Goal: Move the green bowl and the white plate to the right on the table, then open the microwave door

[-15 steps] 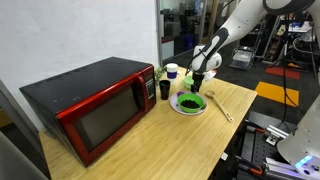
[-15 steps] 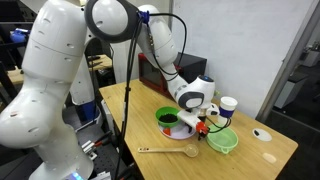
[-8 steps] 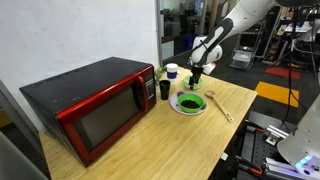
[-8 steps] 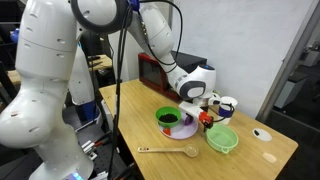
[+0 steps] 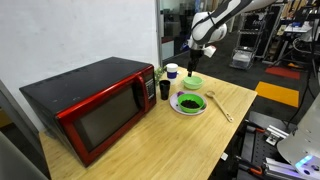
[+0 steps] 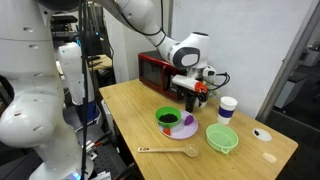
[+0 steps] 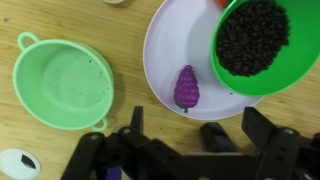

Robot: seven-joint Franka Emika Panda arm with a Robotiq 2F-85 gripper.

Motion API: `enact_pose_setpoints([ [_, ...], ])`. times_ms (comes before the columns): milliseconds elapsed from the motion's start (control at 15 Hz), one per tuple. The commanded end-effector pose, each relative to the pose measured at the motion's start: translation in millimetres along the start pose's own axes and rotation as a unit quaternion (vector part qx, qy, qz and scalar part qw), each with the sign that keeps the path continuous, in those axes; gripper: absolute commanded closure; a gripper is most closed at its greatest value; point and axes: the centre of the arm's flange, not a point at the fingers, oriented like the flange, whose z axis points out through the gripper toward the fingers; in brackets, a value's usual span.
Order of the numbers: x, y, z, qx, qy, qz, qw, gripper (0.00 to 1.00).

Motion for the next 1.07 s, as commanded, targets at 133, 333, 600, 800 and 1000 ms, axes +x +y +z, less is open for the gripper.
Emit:
enact_pose_setpoints([
  [133, -15, -92, -79, 0.032, 0.022, -0.044, 0.9983, 0.0],
  [333, -21, -149, -93, 0.047, 0.039, -0.054, 0.9967, 0.0],
  [600, -26, -217, -97, 0.056, 0.049, -0.056, 0.9956, 0.0],
  [800, -31, -266, -94, 0.053, 0.068, -0.047, 0.9952, 0.0],
  [1000, -22, -269, -98, 0.05, 0.063, -0.052, 0.9954, 0.0],
])
